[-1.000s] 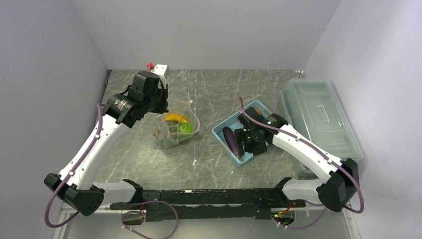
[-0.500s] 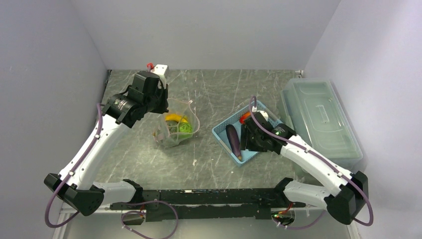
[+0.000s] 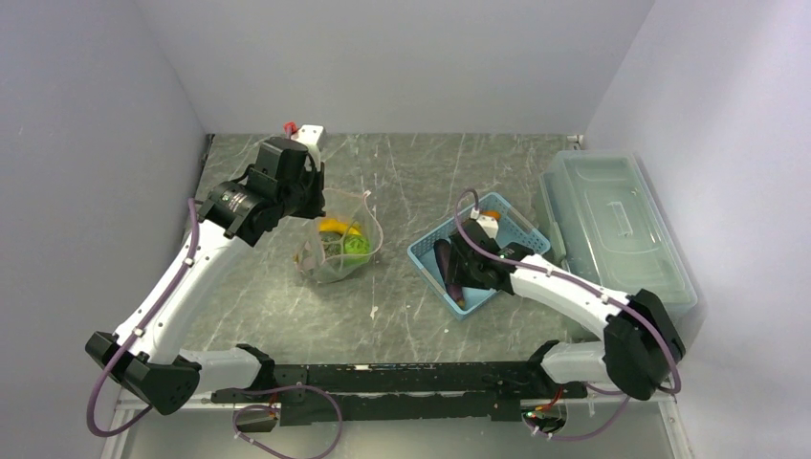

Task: Place the food in the zip-top bag and seal the zipper
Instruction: Pick up the fake vegetable from the bin.

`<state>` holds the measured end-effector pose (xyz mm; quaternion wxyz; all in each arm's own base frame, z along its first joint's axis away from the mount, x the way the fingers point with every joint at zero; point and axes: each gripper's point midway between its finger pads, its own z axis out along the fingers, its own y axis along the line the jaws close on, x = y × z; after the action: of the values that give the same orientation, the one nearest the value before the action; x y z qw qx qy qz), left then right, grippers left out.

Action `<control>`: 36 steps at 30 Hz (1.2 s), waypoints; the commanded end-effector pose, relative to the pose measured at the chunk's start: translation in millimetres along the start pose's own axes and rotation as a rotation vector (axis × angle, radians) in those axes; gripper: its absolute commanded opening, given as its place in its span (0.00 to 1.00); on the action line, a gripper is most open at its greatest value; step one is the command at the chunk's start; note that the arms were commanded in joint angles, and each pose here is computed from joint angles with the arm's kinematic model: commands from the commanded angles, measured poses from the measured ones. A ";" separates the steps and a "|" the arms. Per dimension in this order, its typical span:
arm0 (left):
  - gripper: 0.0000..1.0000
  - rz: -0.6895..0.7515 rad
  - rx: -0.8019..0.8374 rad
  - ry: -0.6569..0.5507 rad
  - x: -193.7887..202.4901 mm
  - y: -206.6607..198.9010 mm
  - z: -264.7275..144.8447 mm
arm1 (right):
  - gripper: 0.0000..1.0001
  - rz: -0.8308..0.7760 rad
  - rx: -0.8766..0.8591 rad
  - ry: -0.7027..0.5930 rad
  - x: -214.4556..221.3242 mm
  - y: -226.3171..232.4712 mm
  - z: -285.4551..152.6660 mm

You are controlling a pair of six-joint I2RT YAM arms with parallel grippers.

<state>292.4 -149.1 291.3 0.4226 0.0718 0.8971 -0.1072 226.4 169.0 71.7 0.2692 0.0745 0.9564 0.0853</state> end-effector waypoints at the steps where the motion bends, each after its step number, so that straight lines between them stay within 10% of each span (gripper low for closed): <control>1: 0.00 -0.001 0.027 -0.055 -11.5 -3.6 -4.8 | 0.55 0.019 -0.053 -0.071 -13.3 18.3 18.5; 12: 0.00 0.002 0.020 -0.054 -10.1 -1.9 -5.3 | 0.41 -0.071 0.024 0.002 10.9 8.8 43.0; 19: 0.00 0.000 0.026 -0.048 -9.4 -3.2 -4.9 | 0.00 -0.125 0.090 -0.012 8.5 2.9 38.2; 36: 0.00 -0.007 0.031 -0.045 -11.3 -4.8 -5.7 | 0.00 -0.137 0.028 -0.230 -70.5 25.1 -44.8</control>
<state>293.0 -150.1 288.4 0.4214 0.0726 0.8974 -0.1084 255.5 177.9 110.4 0.3409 0.0265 0.9387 0.0447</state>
